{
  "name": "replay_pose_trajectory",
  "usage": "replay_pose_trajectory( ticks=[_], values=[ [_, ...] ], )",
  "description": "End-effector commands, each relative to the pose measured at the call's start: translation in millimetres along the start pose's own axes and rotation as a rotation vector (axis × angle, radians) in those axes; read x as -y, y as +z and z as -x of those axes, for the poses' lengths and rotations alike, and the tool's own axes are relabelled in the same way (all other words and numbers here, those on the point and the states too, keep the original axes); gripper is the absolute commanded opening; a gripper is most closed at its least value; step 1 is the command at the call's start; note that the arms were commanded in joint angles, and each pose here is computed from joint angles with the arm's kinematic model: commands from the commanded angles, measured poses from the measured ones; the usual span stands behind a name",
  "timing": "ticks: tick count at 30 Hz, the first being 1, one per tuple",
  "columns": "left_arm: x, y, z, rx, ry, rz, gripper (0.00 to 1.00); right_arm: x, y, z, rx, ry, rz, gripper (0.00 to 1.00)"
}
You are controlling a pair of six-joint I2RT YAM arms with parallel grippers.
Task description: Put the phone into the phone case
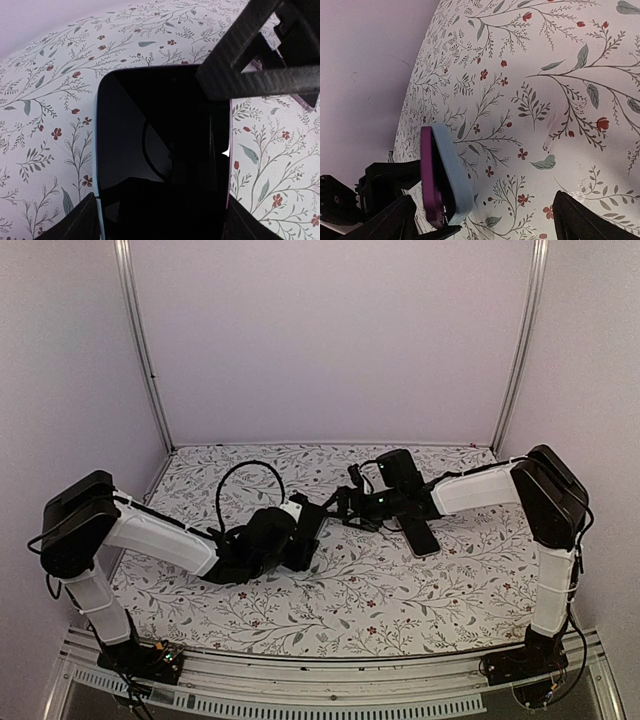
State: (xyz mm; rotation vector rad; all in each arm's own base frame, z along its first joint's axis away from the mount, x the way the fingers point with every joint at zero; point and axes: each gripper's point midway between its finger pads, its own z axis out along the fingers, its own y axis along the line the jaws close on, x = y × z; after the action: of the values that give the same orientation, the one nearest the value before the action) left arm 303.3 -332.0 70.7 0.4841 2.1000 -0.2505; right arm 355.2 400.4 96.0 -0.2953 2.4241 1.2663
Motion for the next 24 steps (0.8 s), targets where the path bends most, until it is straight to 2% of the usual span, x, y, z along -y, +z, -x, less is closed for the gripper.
replay_pose_trajectory(
  ticks=[1,4,7,12,14,18,22,23,24],
  values=[
    [12,-19,51,0.191,-0.042,-0.023,0.30,-19,7,-8,-0.045,-0.013,0.125,0.99],
    [19,-16,52,0.185,-0.014,-0.021,0.31,-19,18,-13,-0.071,-0.026,0.135,0.96],
    [23,-16,54,0.188,-0.009,-0.012,0.31,-22,21,-12,-0.076,-0.033,0.156,0.88],
    [28,-24,67,0.226,-0.009,-0.020,0.31,-30,20,-18,-0.095,-0.040,0.213,0.58],
    [30,-24,69,0.233,0.001,-0.021,0.31,-36,18,-17,-0.090,-0.045,0.241,0.49],
    [34,-24,69,0.234,0.010,-0.024,0.31,-47,13,-14,-0.082,-0.065,0.280,0.45],
    [35,-30,76,0.259,0.010,-0.026,0.31,-55,9,-11,-0.078,-0.077,0.300,0.52],
    [35,-31,78,0.265,0.013,-0.030,0.31,-56,7,-10,-0.074,-0.083,0.303,0.51],
    [36,-32,80,0.270,0.015,-0.031,0.31,-58,6,-10,-0.073,-0.090,0.306,0.44]
  ],
)
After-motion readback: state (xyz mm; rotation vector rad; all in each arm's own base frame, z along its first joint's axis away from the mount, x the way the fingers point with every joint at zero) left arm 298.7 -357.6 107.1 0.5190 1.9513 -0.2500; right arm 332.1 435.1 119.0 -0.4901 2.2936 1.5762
